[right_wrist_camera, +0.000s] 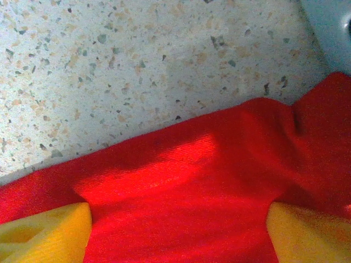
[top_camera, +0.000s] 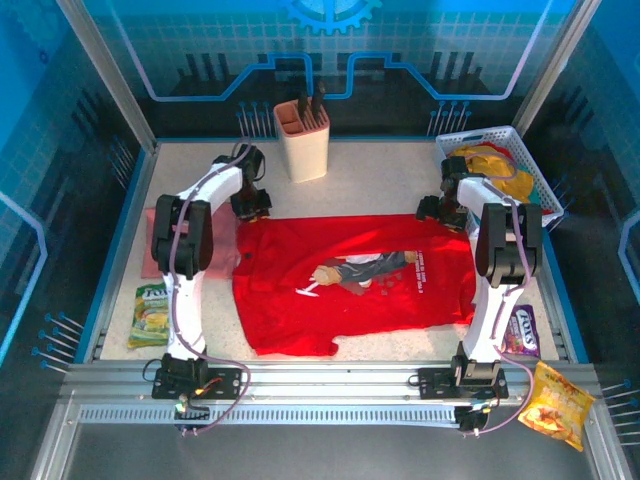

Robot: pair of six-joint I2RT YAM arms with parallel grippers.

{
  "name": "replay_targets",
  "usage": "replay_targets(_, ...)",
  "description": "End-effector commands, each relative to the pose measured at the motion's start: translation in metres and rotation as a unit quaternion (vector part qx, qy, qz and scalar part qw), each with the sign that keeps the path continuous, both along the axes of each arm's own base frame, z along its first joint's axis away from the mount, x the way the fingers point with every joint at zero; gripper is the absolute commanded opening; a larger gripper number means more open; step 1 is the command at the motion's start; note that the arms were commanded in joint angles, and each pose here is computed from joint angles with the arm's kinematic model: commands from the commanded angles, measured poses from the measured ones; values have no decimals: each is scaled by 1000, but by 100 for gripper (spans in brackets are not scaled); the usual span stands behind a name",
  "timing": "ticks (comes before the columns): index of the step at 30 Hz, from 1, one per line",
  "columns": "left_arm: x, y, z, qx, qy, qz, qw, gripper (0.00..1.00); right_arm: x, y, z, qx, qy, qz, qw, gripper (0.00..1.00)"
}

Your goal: Fold and stack the t-shirts

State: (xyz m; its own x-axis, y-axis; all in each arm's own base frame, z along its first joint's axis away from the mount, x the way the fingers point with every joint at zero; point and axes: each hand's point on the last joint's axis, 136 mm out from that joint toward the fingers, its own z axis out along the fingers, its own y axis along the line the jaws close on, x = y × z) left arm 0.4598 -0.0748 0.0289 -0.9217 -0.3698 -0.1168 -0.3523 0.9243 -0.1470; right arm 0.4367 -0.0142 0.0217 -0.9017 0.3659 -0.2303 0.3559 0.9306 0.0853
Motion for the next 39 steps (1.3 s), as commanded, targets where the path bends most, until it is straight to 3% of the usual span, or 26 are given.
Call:
replay_targets(1, 3, -5, 6, -4, 0, -12, 1000, 7, -7, -10, -12, 2, 23, -15, 1000, 85)
replay_targets(3, 4, 0, 10, 8, -5, -11, 1000, 0, -7, -11, -12, -1, 24, -18, 1000, 85)
replay_targets(7, 7, 20, 22, 28, -27, 7, 999, 0, -9, -14, -11, -8, 26, -25, 999, 85)
replay_targets(15, 15, 58, 47, 0, -95, 64, 993, 0, -11, -22, -8, -27, 28, -44, 998, 87)
replay_targets(17, 17, 59, 50, -14, -105, 66, 992, 7, -12, -23, -9, -28, 30, -47, 998, 87)
replay_targets(20, 16, 62, 48, -23, -114, 72, 991, 10, -13, -24, -9, -28, 31, -49, 998, 87)
replay_targets(24, 11, 62, 37, -31, -99, 74, 992, 32, -13, -23, -10, -25, 31, -46, 998, 87)
replay_targets(28, 1, 65, 33, -25, -81, 82, 993, 36, -12, -23, -8, -26, 28, -46, 998, 86)
replay_targets(33, -10, 52, 56, -49, -101, 88, 990, 36, -12, -22, -5, -25, 21, -45, 998, 87)
replay_targets(39, -30, 22, 66, -27, -97, 50, 994, 37, -9, -16, 7, -20, 1, -39, 999, 87)
